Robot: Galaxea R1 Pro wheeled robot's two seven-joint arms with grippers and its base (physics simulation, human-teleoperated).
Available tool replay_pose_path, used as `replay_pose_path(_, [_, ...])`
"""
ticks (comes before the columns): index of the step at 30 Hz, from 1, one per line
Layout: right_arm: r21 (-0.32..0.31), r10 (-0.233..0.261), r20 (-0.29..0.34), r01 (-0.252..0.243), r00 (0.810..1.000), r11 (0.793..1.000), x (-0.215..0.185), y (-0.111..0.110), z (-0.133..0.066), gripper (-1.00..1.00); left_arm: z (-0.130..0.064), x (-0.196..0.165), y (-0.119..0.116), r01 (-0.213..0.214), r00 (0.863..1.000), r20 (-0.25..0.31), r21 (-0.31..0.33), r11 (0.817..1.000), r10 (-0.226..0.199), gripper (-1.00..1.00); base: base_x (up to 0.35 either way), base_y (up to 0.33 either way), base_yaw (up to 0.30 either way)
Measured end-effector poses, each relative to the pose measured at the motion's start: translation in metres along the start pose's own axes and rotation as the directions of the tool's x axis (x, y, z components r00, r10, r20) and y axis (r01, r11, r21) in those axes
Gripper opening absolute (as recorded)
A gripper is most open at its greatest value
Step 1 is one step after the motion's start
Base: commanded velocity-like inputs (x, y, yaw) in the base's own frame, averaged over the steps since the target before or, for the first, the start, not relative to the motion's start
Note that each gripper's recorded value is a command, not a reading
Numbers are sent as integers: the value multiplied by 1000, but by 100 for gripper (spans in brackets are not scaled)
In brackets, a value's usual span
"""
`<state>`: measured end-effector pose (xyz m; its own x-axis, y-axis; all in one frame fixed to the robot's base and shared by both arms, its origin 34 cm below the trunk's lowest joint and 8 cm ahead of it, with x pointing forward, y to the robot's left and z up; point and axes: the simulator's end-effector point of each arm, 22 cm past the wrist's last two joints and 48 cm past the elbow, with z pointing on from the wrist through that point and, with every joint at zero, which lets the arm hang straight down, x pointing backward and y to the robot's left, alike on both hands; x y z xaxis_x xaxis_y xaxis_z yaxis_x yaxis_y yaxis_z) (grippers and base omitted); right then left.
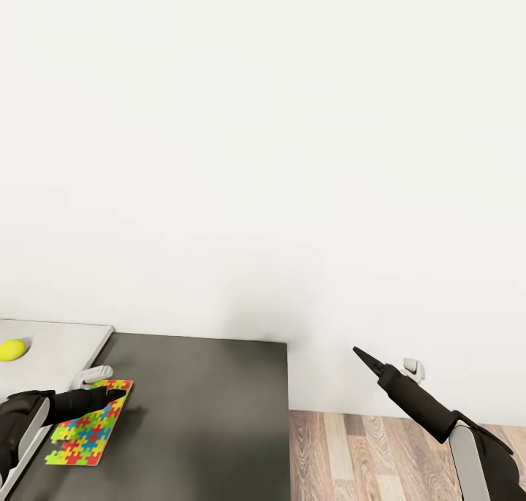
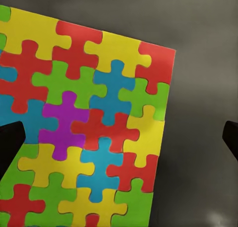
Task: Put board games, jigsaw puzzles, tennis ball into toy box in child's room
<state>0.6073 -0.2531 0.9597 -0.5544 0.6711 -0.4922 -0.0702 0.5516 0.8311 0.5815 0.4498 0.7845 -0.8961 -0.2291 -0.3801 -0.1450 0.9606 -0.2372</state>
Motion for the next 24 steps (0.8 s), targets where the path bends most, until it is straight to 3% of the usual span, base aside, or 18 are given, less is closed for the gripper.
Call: replay_pose_path(24, [9, -4, 8, 4, 1000, 1000, -2, -3, -1, 100, 0, -1, 0, -2, 1000, 3, 0, 1000, 2, 100, 0, 0, 0])
